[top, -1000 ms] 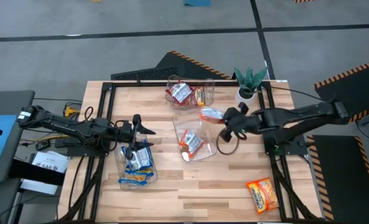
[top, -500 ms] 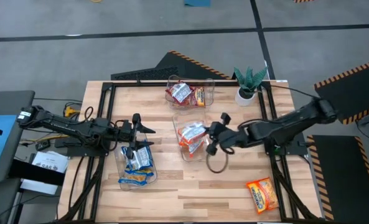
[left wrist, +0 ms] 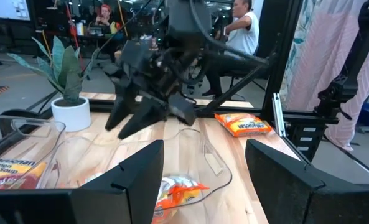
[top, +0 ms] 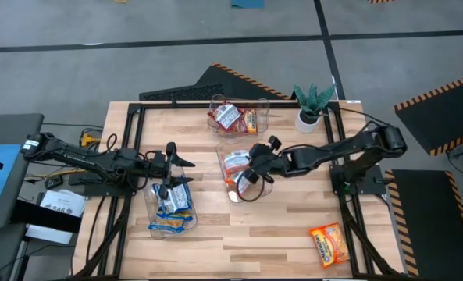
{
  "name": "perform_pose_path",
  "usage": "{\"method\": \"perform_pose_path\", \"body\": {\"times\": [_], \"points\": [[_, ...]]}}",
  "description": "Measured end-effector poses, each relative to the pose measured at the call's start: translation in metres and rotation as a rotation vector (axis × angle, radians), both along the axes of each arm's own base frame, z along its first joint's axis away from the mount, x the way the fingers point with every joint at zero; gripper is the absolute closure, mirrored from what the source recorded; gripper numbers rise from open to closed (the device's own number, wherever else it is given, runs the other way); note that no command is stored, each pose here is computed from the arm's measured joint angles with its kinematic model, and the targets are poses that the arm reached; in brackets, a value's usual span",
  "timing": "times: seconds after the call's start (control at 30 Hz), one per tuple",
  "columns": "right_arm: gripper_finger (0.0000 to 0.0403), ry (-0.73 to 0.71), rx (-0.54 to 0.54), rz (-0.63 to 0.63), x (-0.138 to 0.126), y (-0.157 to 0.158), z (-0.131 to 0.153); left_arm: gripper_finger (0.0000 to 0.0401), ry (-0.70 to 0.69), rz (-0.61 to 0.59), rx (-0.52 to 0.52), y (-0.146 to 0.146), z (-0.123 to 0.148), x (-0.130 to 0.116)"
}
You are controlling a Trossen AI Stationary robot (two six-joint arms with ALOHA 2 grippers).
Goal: Sort Maruchan noodles
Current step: Put the top orange noodle pack into the middle transparent bin, then put the orange noodle pack into the middle transparent bin
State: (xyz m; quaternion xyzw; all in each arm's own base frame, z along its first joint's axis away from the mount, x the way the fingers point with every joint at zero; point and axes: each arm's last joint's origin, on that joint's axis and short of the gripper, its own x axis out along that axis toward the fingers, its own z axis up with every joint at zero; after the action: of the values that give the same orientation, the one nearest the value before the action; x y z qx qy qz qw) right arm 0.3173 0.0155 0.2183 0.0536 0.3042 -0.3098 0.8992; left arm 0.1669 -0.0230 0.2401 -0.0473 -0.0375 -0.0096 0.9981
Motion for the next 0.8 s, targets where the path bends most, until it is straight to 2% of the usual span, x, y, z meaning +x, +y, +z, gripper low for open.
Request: {"method": "perform_pose_path", "body": {"times": [0.1,0.17,0.27,0.37,0.47,0.57,0.7,0.8], "points": [[0.0199,0.070,0.042,0.086,-0.002,0.004,0.022,0.0185,0.006,0.001,0.001,0.000,-0.001,0.000],[0.0176,0.114,0.120,0.150,-0.009,0.010,0.041,0.0185,0.008,0.001,0.001,0.000,-0.001,0.000],[0.0160,0.171,0.279,0.206,-0.025,0.027,0.064,0.0185,0.014,0.004,0.010,0.000,-0.001,0.000],[0.0159,0.210,0.488,0.228,-0.046,0.051,0.080,0.0185,0.020,0.014,0.011,0.000,-0.002,0.000],[0.0163,0.270,0.670,0.142,-0.072,0.081,0.083,0.0185,0.024,0.018,0.009,0.001,-0.002,0.000],[0.0167,0.330,0.784,-0.015,-0.098,0.114,0.079,0.0185,0.026,0.017,-0.005,0.001,-0.002,0.000],[0.0170,0.421,0.873,-0.245,-0.126,0.159,0.062,0.0185,0.028,0.016,-0.009,0.001,-0.003,0.000],[0.0170,0.533,0.889,-0.386,-0.138,0.187,0.042,0.0185,0.028,0.016,-0.010,0.001,-0.003,0.000]]}}
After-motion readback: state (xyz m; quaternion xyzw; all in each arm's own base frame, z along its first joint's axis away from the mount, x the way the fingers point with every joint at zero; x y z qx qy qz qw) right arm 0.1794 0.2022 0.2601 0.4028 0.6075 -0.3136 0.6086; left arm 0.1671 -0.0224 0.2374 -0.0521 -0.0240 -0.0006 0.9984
